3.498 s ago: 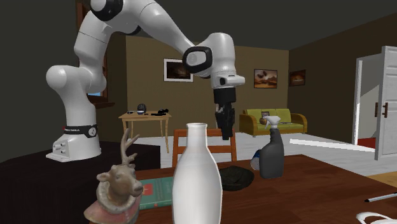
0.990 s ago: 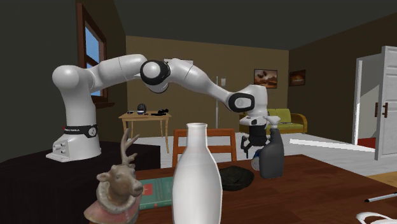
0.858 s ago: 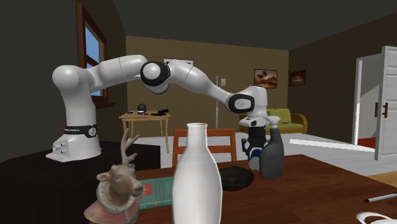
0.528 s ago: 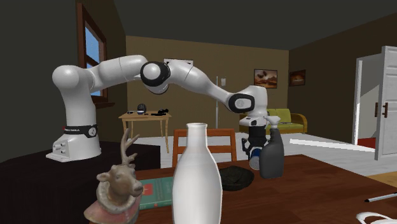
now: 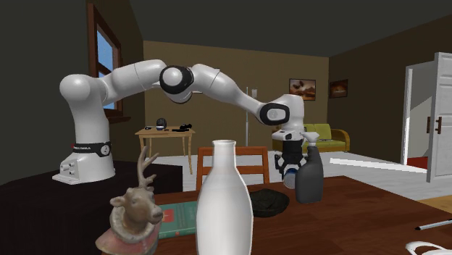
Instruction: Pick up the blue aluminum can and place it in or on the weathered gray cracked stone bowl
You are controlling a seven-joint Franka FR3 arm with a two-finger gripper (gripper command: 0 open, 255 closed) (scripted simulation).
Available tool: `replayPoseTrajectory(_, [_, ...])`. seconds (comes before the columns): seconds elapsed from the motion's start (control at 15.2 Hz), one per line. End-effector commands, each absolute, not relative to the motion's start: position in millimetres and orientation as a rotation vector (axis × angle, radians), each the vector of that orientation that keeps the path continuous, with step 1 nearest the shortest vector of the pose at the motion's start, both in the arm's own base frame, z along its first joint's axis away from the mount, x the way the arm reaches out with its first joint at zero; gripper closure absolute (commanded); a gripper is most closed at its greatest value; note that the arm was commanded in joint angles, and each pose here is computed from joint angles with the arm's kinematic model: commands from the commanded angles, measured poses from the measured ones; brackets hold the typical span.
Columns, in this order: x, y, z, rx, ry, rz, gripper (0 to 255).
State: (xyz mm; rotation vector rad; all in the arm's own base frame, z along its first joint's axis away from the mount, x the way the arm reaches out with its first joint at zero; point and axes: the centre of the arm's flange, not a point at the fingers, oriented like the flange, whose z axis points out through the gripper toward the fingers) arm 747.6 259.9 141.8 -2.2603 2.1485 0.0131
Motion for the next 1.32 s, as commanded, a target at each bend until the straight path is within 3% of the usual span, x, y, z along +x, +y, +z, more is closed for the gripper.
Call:
replayPoseTrajectory(0.0, [747.4,259.6,152.2,-2.260,2.148,0.013,255])
replayPoseTrajectory(1.25, [747.4,259.5,252.5,-2.260,2.148,0.013,255])
